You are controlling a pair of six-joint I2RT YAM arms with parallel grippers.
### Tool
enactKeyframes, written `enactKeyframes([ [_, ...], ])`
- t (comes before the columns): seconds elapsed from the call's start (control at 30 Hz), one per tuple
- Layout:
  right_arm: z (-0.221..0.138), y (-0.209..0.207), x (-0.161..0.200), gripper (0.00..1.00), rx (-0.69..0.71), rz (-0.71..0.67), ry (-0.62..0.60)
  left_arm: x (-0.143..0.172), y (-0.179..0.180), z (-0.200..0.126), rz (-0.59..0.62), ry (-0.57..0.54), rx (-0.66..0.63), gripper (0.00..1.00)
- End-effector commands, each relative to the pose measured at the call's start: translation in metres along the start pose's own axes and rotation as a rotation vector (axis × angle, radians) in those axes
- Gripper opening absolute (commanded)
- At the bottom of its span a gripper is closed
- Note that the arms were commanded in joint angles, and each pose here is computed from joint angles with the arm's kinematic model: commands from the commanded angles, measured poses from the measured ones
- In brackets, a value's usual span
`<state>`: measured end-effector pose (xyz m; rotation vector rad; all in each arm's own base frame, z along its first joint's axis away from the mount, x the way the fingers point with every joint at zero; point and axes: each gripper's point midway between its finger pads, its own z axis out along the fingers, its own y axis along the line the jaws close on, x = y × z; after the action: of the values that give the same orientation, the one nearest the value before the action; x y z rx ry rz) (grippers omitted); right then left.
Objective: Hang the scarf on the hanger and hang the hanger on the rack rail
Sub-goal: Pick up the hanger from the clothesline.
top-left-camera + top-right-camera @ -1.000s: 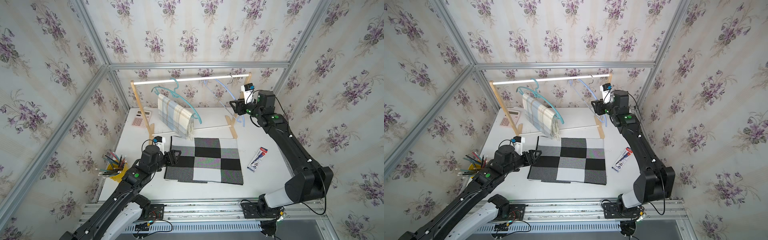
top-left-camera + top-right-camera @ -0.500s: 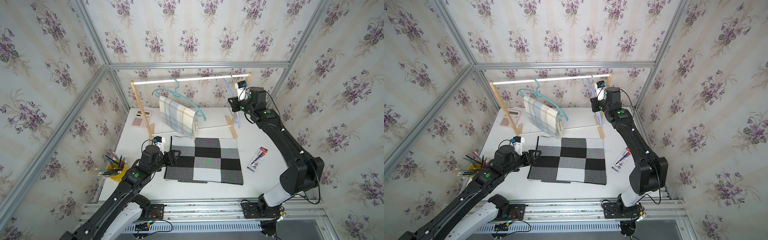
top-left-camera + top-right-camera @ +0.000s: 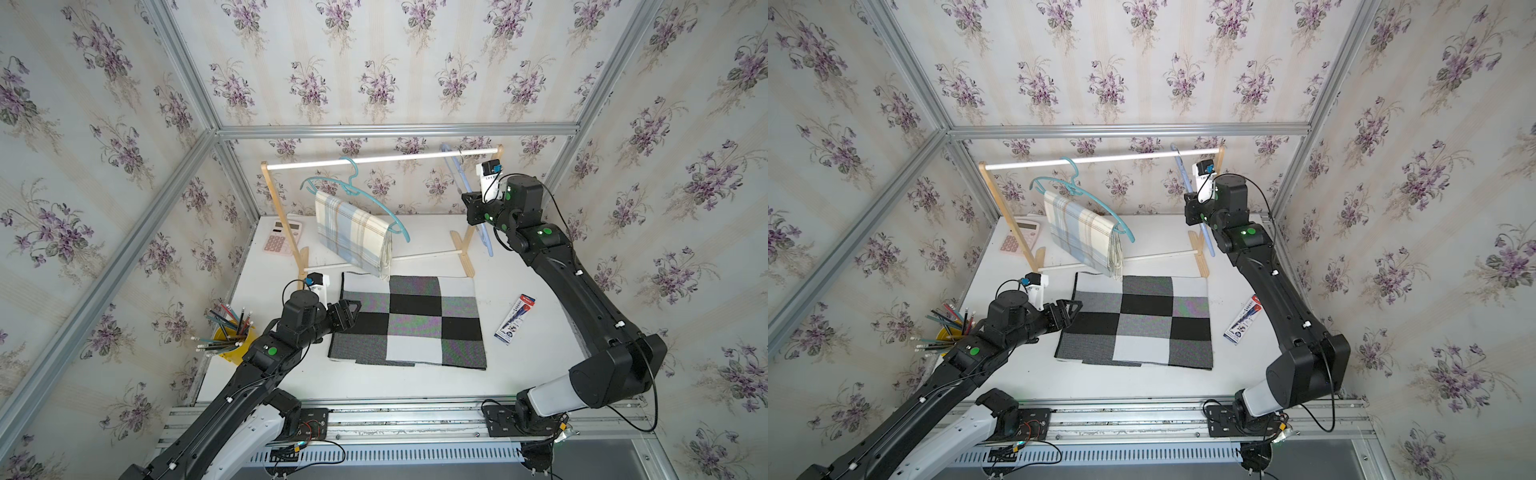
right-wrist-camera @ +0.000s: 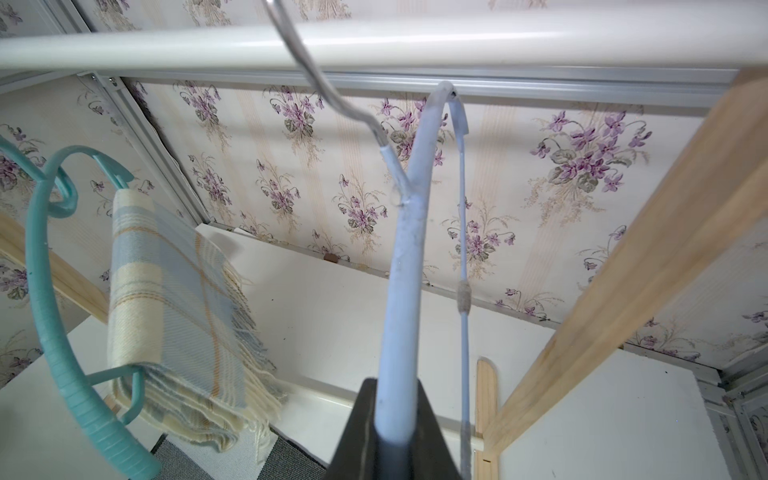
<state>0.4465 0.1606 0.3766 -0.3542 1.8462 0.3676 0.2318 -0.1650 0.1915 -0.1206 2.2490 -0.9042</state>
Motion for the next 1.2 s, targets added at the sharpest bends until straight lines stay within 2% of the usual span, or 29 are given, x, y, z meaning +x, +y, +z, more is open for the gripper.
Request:
enactKeyframes([
  [0.0, -0.011, 0.010, -0.021, 0.00, -0.046, 0.025, -0.080, -0.004, -0.003, -0.004, 0.000, -0.015, 0.003, 0.73],
  [0.13, -0.033, 0.018, -0.012, 0.00, -0.079, 0.089, -0.102, -0.006, -0.005, -0.009, -0.005, -0.022, 0.008, 0.73],
  [0.33, -0.068, 0.031, 0.036, 0.00, -0.117, 0.179, -0.079, -0.014, -0.021, -0.021, -0.009, -0.028, 0.040, 0.72],
  [0.47, -0.090, 0.047, 0.069, 0.00, -0.133, 0.213, -0.059, -0.021, -0.046, -0.032, 0.025, -0.012, 0.073, 0.72],
  [0.7, -0.118, 0.086, 0.150, 0.00, -0.052, 0.243, -0.047, -0.028, -0.107, -0.042, 0.155, -0.033, 0.072, 0.71],
  [0.9, -0.129, 0.097, 0.191, 0.00, 0.053, 0.226, -0.120, -0.040, -0.162, -0.026, 0.288, -0.097, -0.046, 0.69],
  [0.97, -0.129, 0.102, 0.195, 0.00, 0.060, 0.227, -0.149, -0.046, -0.180, -0.013, 0.311, -0.129, -0.095, 0.66],
  [1.17, -0.127, 0.108, 0.197, 0.00, 0.101, 0.210, -0.182, -0.050, -0.206, 0.028, 0.359, -0.167, -0.247, 0.66],
])
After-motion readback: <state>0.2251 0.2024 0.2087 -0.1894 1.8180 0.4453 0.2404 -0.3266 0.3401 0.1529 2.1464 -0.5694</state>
